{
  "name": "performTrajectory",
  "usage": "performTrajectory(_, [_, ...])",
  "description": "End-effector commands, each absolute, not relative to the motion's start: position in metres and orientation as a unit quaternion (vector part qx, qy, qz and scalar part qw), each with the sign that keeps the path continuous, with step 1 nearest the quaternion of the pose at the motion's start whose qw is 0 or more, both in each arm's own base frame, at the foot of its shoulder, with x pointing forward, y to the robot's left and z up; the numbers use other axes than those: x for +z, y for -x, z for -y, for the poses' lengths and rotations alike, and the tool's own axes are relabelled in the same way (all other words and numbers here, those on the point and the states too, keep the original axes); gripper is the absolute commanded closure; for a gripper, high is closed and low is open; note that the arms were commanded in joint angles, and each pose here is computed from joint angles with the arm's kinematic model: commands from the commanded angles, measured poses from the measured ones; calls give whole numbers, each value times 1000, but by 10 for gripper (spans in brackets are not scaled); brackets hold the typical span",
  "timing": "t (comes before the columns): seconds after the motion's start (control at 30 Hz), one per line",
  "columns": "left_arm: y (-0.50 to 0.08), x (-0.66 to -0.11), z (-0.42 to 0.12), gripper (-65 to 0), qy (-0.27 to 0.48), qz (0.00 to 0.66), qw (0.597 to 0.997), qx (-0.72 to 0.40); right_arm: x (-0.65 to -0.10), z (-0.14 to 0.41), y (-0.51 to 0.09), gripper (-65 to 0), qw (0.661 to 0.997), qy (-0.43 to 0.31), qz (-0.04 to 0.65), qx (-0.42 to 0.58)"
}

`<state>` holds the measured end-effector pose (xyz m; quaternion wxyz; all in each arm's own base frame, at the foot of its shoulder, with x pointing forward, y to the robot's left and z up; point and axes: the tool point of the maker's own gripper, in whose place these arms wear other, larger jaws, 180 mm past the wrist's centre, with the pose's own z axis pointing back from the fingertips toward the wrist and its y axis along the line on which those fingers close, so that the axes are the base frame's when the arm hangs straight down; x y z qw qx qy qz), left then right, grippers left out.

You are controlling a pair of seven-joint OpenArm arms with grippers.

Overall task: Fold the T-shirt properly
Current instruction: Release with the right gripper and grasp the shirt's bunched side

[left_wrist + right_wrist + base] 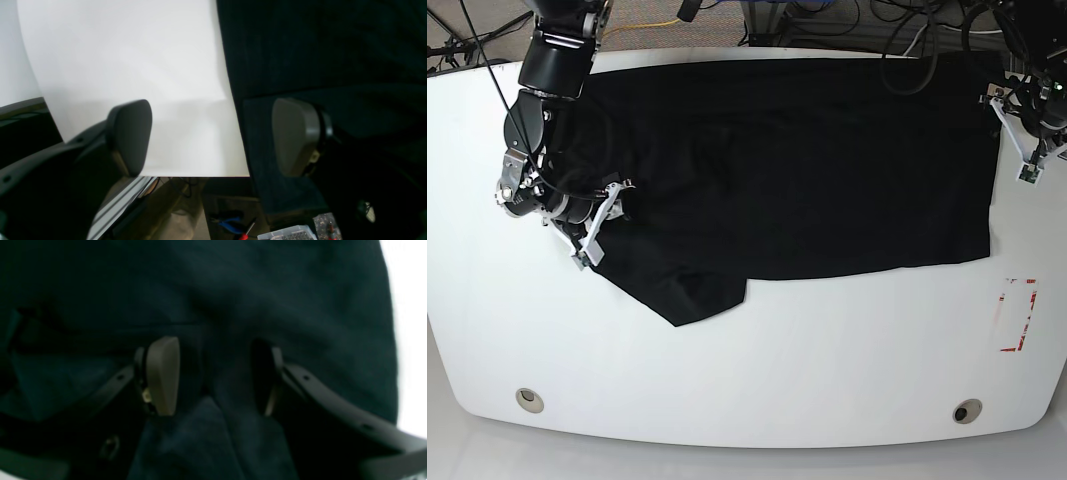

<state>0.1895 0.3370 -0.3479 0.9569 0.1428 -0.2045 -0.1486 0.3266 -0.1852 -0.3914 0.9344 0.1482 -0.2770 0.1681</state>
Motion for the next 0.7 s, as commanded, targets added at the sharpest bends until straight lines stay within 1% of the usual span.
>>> performTrajectory(0.0, [-194, -339, -341, -525, -153, 215, 952, -152, -382, 185, -336, -328, 928, -152, 296, 168])
performTrajectory(0.13, [-194, -339, -341, -525, -153, 215, 952, -152, -389, 183, -335, -328, 931, -160, 285, 164])
performTrajectory(0.27, [-194, -339, -341, -525, -153, 215, 952, -152, -390, 169, -338, -328, 922, -170, 297, 179])
performTrajectory(0.37, [-194, -339, -341, -525, -153, 214, 953, -152, -392, 162, -336, -328, 921, -172, 291, 194])
performTrajectory(0.57, [-194, -339, -341, -525, -153, 214, 953, -152, -392, 159, -336, -327, 920, -175, 290, 195])
performTrajectory(0.67, [-194, -339, -341, -525, -153, 214, 953, -152, -392, 159, -336, -309, 920, -175, 290, 195])
